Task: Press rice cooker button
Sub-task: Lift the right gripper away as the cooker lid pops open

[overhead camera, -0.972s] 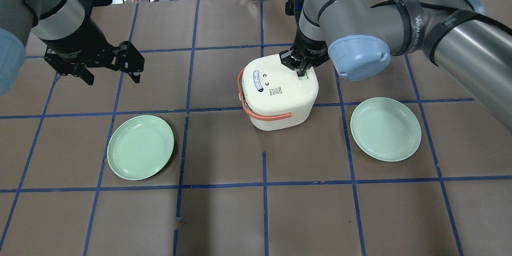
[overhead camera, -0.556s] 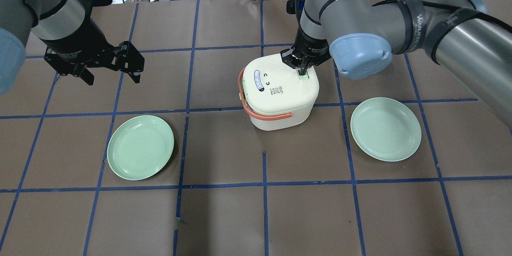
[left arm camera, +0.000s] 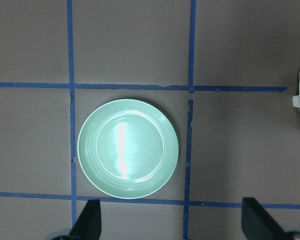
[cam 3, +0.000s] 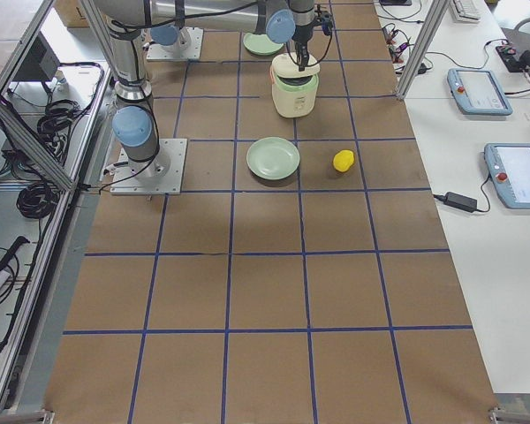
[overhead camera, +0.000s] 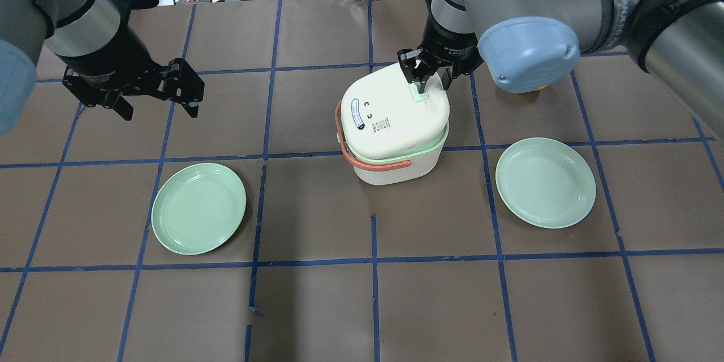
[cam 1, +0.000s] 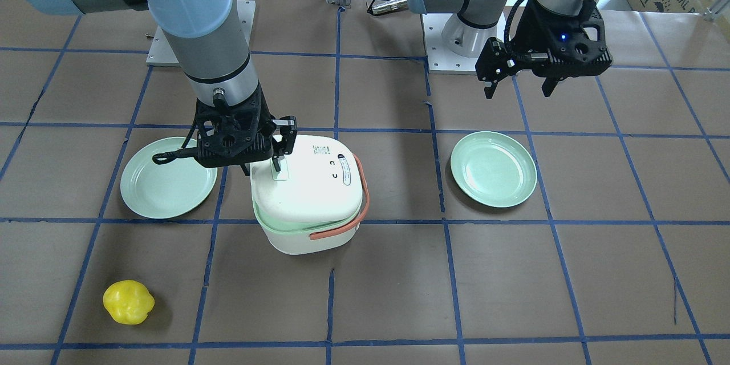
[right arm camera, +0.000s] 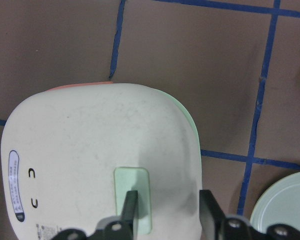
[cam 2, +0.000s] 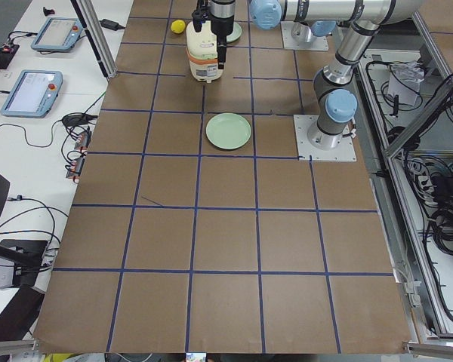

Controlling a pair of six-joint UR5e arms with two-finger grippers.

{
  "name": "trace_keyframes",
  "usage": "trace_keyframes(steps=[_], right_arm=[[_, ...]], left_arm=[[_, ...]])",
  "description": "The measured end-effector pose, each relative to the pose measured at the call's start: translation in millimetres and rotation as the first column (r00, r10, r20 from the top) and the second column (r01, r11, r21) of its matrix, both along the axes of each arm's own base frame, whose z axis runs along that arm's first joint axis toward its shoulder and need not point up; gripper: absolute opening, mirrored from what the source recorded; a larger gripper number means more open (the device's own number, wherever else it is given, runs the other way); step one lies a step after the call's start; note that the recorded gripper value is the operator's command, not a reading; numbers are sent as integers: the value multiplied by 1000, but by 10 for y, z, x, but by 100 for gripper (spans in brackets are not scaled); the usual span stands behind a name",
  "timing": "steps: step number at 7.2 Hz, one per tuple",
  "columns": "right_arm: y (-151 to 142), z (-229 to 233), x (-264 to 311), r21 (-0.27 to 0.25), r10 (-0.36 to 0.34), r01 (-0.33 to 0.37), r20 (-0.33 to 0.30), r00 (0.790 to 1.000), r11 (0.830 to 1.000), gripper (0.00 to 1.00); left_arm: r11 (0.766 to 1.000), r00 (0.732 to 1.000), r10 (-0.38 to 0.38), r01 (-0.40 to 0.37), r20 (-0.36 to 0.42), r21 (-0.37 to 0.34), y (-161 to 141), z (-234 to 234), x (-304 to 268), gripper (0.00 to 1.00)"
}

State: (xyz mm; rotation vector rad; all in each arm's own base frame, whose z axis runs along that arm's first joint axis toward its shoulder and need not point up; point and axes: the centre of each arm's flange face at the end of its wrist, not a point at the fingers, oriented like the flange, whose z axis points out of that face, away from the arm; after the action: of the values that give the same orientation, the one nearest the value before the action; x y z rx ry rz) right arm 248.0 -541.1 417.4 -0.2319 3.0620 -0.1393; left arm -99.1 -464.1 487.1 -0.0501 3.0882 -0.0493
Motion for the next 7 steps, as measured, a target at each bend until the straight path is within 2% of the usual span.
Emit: trace_keyframes(steps=[3,7], right_arm=[[-208,533,-293,-21,-55,54,0,999,998,100],[-389,776,-890,-54,-125,124,-10,992,991,100]], left_arm=[[1000,1000,0,0,0,0,0,0,0,100],[1000,1000,0,0,0,1,1,-1,0,100]])
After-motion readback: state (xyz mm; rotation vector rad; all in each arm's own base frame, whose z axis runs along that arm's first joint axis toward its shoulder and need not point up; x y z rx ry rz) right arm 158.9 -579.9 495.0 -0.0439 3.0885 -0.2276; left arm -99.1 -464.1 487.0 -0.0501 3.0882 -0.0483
